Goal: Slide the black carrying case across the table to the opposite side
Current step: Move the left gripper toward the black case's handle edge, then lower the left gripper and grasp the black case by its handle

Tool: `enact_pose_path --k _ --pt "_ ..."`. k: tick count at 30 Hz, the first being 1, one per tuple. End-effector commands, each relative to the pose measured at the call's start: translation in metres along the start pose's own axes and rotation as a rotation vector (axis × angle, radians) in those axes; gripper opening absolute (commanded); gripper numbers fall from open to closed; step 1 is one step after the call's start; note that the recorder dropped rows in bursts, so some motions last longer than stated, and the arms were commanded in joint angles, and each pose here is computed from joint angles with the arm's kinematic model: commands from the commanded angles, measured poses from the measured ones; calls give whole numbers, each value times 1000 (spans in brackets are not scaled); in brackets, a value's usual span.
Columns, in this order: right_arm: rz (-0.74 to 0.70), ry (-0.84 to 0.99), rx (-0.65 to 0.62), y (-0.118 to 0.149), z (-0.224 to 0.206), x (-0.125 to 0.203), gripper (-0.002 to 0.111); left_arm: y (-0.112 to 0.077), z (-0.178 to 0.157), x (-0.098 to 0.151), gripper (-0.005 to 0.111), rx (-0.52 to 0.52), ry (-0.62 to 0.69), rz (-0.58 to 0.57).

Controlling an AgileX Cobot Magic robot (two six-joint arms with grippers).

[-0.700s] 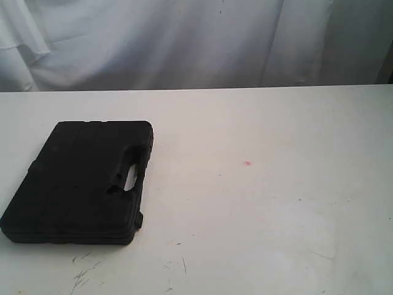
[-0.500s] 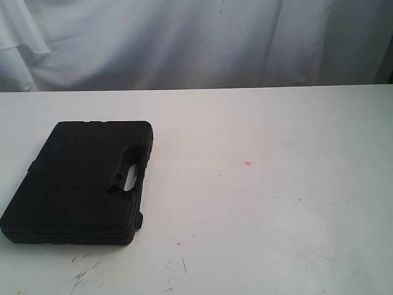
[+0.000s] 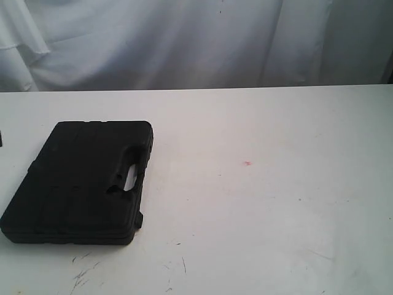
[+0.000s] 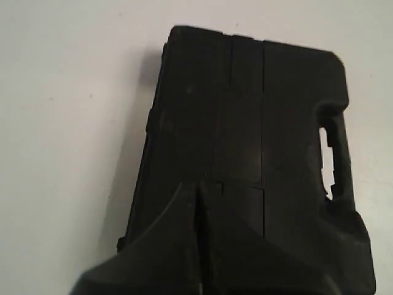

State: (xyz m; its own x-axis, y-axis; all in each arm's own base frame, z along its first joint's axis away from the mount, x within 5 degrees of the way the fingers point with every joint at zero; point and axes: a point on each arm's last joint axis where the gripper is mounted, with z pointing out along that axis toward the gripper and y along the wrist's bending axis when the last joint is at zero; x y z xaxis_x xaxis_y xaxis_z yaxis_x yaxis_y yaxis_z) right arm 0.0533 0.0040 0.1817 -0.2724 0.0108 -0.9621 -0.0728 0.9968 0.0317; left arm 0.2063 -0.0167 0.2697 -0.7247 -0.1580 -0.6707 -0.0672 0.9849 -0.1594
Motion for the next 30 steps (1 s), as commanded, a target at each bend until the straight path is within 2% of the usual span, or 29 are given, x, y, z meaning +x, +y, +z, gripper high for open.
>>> enact_pose_path --k 1,4,11,16,20,27,30 --pt "4 -16 0 0 0 0 0 -3 22 2 0 19 92 -92" --pt "4 -16 0 0 0 0 0 -6 35 1 0 48 139 -68" --pt "4 -16 0 0 0 0 0 -26 49 -39 0 91 340 -24" --pt "4 -16 0 0 0 0 0 -59 66 -55 0 135 427 29" --pt "4 -16 0 0 0 0 0 -88 85 -56 0 156 490 59" --pt "4 -16 0 0 0 0 0 -132 121 -50 0 81 561 139" --pt "4 -16 0 0 0 0 0 -148 134 -48 0 84 595 174"
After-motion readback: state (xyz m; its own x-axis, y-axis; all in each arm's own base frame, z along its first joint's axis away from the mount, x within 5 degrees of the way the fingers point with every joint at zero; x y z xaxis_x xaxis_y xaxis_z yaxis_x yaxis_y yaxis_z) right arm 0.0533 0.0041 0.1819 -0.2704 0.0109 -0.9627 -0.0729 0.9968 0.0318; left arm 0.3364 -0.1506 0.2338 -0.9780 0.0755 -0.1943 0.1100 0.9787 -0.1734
